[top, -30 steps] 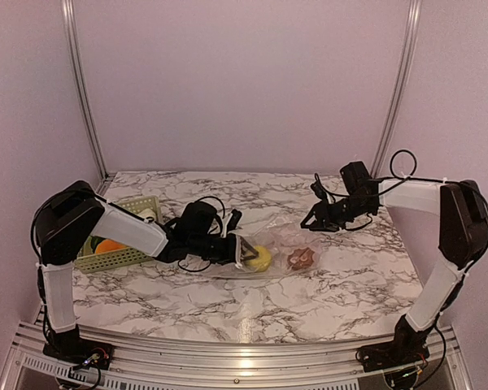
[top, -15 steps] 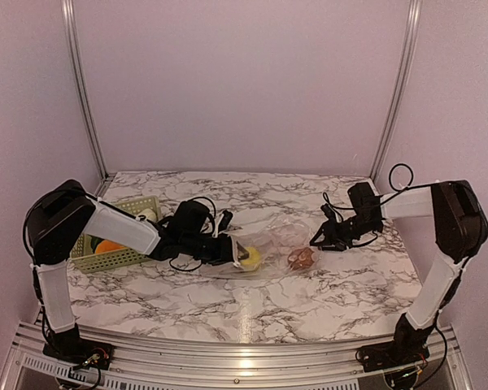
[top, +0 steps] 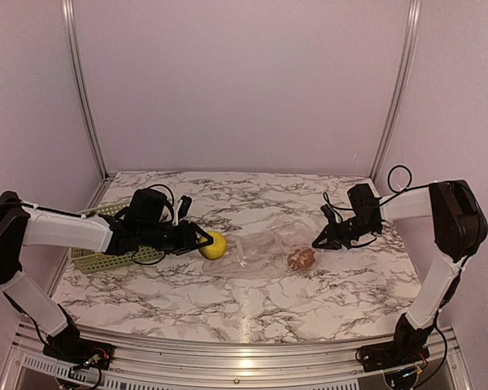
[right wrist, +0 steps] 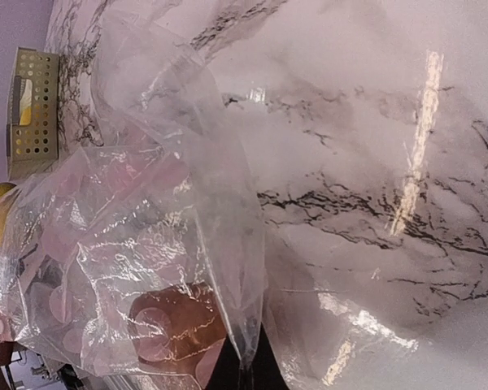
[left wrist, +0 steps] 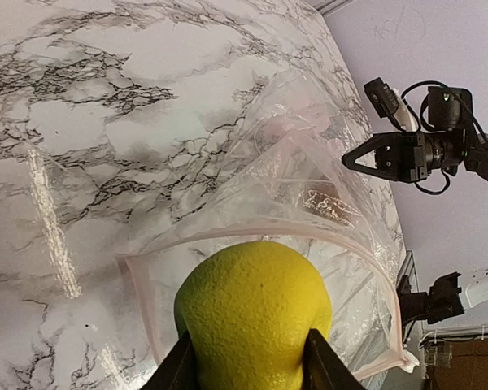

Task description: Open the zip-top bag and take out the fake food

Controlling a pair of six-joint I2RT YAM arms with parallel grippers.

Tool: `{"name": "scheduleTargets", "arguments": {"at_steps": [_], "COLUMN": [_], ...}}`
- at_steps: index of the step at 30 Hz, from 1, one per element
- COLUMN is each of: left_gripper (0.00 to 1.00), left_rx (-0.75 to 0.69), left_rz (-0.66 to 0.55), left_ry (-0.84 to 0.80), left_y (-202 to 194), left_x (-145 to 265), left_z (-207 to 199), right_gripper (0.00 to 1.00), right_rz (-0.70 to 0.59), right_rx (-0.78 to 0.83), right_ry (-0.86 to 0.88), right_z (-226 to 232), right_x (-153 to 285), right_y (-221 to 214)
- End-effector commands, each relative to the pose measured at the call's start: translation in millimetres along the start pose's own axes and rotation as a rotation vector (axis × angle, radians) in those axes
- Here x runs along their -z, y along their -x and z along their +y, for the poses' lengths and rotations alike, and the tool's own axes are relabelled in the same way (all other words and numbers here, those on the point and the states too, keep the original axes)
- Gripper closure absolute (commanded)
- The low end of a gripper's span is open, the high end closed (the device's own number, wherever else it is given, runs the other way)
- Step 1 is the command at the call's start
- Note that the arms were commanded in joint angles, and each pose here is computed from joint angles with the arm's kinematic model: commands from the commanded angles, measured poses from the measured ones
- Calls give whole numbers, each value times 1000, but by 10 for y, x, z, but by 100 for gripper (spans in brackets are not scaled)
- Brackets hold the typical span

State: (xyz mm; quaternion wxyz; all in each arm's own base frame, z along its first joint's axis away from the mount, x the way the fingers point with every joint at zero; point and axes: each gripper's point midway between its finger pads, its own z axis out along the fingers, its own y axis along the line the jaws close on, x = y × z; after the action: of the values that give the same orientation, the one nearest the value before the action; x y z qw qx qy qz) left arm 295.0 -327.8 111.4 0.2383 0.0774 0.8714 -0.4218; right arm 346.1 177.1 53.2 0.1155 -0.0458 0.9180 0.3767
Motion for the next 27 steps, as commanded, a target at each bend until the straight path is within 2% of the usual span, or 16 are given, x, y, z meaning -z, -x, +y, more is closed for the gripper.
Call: {"name": "scheduleTargets", "arguments": {"at_steps": [1,6,11,17,20,27], "left_gripper": [70,68,65,61,61,58], "left_rx": [32,108,217,357,431,472], "left_rz": [-79,-230,-346,-402,-416,-453], "left_ry": [103,214,423,672,852,1165], "left_y": [157,512,694,609,498,271], "left_x": [423,1004,1650,2198,2501,3077], "left_z": [210,516,986,1520,1782,2037], "right_gripper": [100,100,100,100,100,100], "right_rz": [-70,-74,-75,-76,-73,-80], "right_rx": [22,23,27,29,29,37], "right_ry": [-19,-17,-5,8,12,14], "right_z": [26,22,39,65,65,84], "right_x": [110,109,100,97,89,98], "right_y": [165,171,200,224,222,284]}}
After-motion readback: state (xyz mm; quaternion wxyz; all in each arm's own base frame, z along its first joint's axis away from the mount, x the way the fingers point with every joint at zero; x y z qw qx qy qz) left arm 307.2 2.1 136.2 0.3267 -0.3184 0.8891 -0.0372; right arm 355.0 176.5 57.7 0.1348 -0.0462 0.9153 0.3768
